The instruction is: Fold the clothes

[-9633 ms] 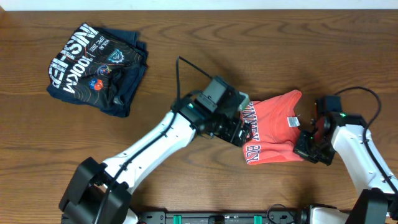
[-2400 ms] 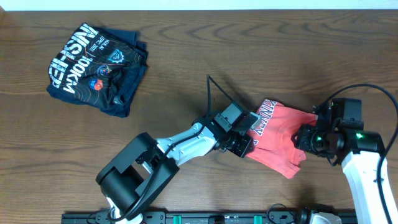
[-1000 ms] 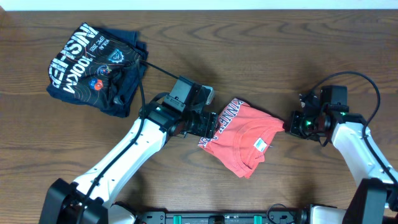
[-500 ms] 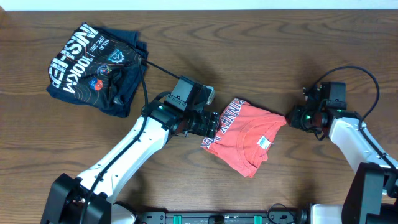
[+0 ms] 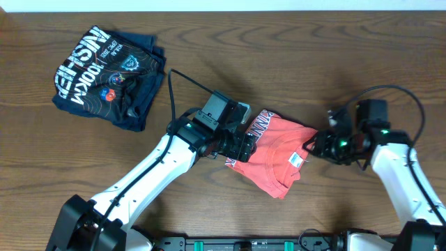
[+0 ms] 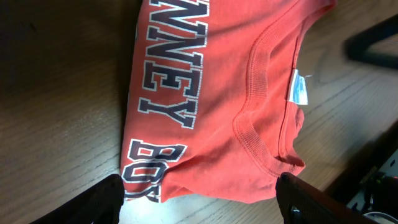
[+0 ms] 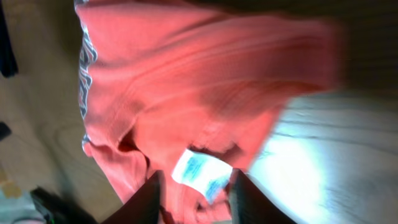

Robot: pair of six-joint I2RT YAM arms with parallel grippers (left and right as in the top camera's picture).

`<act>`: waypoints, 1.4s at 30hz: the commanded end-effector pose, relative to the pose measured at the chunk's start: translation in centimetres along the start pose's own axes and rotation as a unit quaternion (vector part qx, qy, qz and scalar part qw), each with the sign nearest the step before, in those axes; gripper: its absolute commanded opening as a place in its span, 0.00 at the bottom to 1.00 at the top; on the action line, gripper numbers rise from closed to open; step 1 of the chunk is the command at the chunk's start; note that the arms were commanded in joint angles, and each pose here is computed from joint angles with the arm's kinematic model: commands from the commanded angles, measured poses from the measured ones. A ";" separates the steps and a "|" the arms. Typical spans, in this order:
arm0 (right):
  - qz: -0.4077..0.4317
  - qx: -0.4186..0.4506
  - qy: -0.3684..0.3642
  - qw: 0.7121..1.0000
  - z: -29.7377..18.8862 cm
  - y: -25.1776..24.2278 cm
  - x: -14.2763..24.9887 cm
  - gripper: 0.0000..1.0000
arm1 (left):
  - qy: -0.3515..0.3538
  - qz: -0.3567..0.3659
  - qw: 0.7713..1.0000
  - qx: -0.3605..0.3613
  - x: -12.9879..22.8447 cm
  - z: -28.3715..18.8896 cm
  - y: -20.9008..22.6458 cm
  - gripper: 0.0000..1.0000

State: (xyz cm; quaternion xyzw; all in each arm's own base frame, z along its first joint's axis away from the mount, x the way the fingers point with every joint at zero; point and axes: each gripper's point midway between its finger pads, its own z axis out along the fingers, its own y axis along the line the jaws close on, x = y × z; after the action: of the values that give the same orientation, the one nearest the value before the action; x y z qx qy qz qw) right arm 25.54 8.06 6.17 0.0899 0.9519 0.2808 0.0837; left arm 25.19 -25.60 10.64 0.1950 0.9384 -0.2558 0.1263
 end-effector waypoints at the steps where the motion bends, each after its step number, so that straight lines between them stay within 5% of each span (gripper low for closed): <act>1: -0.028 -0.016 0.035 0.999 2.9 0.4 2.4 0.04 | 0.002 0.005 1.000 -0.008 0.1 0.2 0.4 0.80; 6: -0.058 0.010 0.028 0.998 6.3 -1.6 3.2 0.01 | 0.003 0.005 1.000 -0.008 0.1 0.2 0.4 0.80; 13: 0.070 0.122 0.069 0.988 6.8 -7.3 5.5 0.01 | 0.009 0.002 1.000 -0.010 0.5 0.2 0.5 0.80; 20: -0.056 -0.099 0.046 0.992 3.7 1.0 3.5 0.04 | 0.014 0.001 1.000 -0.024 0.7 0.2 1.0 0.80; 27: -0.093 -0.113 0.066 0.987 2.0 3.3 5.6 0.07 | 0.015 0.001 1.000 -0.027 0.8 0.2 1.1 0.80; 36: -0.079 -0.006 0.129 0.988 4.8 -0.9 8.7 0.07 | 0.015 0.001 1.000 -0.027 0.8 0.2 1.1 0.80; 42: 0.040 0.051 0.159 0.985 5.5 -3.4 9.7 0.01 | 0.015 0.001 0.999 -0.029 0.8 0.2 1.2 0.80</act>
State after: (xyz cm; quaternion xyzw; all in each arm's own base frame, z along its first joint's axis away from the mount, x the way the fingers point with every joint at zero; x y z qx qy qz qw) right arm 17.15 11.35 -0.35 0.0331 0.9565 0.2819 -0.0670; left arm 24.92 -24.81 10.13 0.1901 0.9456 -0.2362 0.1177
